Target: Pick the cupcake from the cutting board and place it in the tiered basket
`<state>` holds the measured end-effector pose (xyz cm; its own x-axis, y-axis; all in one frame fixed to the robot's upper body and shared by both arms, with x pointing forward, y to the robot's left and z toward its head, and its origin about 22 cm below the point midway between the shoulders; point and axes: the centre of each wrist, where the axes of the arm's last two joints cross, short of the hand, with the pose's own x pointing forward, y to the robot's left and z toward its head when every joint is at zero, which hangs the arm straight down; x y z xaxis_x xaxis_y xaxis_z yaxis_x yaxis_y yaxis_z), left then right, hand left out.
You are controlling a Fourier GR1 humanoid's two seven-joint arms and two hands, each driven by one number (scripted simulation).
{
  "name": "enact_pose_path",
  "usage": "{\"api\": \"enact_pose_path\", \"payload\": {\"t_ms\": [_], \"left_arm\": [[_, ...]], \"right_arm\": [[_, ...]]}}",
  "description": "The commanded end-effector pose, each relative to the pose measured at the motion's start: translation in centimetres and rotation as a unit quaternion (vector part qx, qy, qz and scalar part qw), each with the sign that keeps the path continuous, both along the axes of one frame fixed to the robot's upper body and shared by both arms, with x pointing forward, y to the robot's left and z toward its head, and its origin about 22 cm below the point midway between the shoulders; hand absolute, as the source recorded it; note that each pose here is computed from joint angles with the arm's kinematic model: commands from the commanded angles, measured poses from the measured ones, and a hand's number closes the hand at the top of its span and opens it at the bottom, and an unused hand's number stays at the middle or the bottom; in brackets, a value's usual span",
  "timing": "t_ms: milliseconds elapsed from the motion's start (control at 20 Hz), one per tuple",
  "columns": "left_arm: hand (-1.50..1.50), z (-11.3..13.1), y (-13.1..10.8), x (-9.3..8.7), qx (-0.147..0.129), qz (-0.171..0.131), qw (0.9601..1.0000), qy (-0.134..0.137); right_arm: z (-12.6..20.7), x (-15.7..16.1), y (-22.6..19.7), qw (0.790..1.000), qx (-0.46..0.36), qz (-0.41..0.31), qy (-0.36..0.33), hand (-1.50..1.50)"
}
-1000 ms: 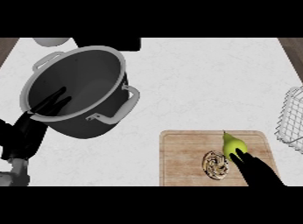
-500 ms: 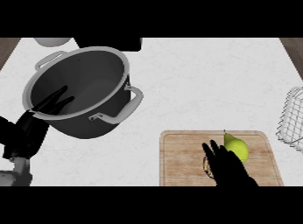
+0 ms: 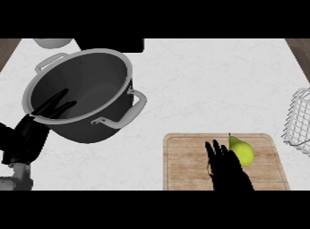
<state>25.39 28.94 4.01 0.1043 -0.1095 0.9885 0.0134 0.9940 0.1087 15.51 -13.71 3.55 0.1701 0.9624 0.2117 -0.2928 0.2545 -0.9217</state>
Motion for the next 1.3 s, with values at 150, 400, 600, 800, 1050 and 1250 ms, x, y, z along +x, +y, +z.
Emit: {"api": "enact_pose_path", "payload": {"t_ms": [150, 400, 600, 800, 1050, 1250], "left_arm": [[0.00, -0.5, 0.2, -0.2, 0.000, -0.001, 0.9995, 0.031], [0.00, -0.4, 0.2, 0.6, -0.002, -0.001, 0.9998, 0.021], [0.00, -0.3, 0.1, 0.1, -0.001, -0.005, 0.9997, 0.025], [0.00, -0.9, -1.7, 0.3, -0.005, 0.007, 0.9996, 0.026], [0.00, -0.3, 2.6, -1.3, 0.002, -0.008, 0.9997, 0.021], [0.00, -0.4, 1.4, -1.2, -0.005, 0.010, 0.9997, 0.021]], "right_arm": [[-1.2, 1.7, -1.6, 0.999, -0.018, -0.015, -0.043, -1.50], [-3.7, 2.5, -2.0, 0.998, -0.045, -0.006, -0.031, -1.50], [-1.8, 3.3, -2.4, 0.999, -0.041, 0.001, 0.034, 1.50], [-5.3, 3.9, -2.8, 0.997, -0.045, 0.023, 0.063, 1.50], [-4.7, 2.9, -2.2, 0.993, -0.090, 0.053, 0.045, 1.50], [-3.4, 1.5, -14.0, 0.993, -0.117, 0.008, 0.025, 1.50]]}}
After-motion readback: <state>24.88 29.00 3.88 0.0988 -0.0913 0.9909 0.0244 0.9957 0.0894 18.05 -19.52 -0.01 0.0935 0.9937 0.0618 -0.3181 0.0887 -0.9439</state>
